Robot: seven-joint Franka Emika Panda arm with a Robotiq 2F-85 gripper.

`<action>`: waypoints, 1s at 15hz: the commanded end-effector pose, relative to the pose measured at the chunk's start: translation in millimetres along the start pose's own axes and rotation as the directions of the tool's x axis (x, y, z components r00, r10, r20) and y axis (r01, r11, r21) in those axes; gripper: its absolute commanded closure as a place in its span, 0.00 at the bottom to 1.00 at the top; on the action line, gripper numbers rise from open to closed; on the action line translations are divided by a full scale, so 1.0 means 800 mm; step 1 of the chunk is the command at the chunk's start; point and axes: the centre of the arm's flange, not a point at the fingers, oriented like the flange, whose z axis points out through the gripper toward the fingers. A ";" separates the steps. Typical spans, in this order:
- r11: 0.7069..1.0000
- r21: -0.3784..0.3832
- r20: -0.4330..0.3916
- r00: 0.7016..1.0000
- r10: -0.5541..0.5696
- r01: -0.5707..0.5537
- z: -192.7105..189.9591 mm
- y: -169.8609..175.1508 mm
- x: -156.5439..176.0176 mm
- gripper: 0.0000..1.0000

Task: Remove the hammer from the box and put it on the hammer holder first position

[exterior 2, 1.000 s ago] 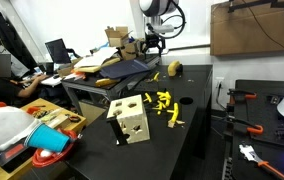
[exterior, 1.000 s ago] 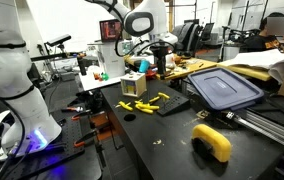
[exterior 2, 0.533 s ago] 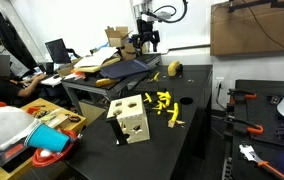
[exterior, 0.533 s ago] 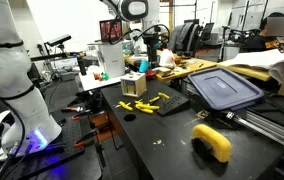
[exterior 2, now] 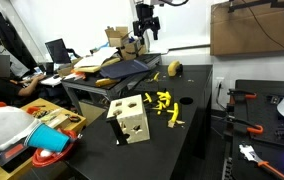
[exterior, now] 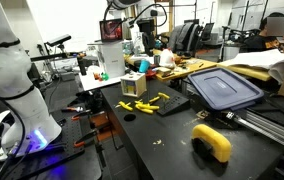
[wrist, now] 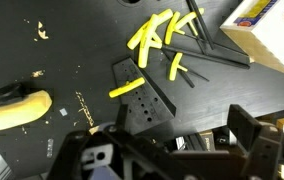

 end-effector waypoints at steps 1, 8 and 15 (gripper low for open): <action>0.998 -0.020 -0.009 0.999 -0.051 0.051 -0.034 0.001 -0.013 0.00; 0.993 -0.021 -0.018 0.993 -0.120 0.119 -0.058 0.007 -0.022 0.00; 0.996 -0.009 -0.029 0.996 -0.088 0.088 -0.046 0.003 -0.015 0.00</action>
